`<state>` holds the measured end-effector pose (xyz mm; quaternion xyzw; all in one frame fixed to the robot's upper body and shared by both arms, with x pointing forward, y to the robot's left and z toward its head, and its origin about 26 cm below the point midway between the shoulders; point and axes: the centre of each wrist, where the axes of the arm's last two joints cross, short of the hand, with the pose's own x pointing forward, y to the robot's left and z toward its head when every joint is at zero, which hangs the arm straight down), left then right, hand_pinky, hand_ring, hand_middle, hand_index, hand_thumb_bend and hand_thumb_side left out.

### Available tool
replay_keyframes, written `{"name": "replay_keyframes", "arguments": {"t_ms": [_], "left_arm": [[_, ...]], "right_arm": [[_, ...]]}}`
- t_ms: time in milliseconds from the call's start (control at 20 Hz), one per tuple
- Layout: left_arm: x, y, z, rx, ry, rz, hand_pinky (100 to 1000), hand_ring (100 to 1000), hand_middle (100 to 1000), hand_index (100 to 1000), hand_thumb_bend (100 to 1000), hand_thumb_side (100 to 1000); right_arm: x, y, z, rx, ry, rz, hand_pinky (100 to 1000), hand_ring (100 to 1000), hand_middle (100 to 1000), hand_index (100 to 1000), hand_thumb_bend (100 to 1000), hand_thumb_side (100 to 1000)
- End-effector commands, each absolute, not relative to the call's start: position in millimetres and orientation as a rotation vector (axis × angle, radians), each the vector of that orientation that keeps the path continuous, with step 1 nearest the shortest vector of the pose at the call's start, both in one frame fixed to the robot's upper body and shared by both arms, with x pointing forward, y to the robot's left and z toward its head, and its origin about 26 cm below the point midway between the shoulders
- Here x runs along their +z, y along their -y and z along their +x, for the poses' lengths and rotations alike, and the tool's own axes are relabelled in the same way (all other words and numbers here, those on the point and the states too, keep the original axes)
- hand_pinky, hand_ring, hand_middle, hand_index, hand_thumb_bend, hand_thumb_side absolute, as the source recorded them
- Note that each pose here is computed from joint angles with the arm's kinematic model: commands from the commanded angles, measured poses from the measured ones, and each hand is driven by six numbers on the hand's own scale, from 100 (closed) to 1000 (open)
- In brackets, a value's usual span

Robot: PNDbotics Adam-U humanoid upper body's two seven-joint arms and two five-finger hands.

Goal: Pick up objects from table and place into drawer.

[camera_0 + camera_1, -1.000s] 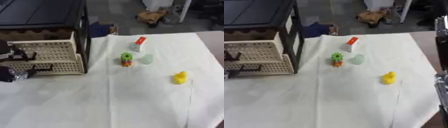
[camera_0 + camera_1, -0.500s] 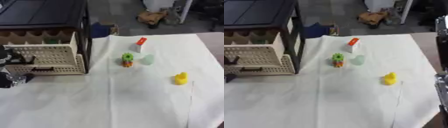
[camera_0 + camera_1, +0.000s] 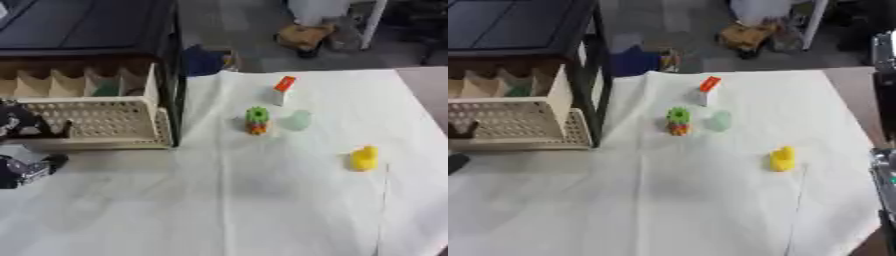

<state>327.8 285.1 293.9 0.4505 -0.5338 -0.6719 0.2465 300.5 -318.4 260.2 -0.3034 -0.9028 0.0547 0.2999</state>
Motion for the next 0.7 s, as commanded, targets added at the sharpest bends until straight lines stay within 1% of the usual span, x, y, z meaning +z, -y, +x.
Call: {"name": "replay_keyframes", "arguments": {"t_ms": [50,300,700], "left_arm": [[309.4,-287.6,316.3,-1.825,1.471,1.282,100,100,100,728,307,1000],[307.1,-284.6,306.6,-1.826,1.491,1.271,100,100,100,722,295,1000],[305.4,-286.1,297.7,-1.825,1.484,1.286,100,100,100,718,294,1000]], "right_arm": [[269.4,318.6,296.9,0.146,2.429,-0.825,683,574,567,861,325,1000],[269.1,318.6,296.9,0.138,2.430,-0.826,683,574,568,861,320,1000],[268.8,318.3,297.0,0.132,2.432,-0.825,684,575,568,861,317,1000]]}}
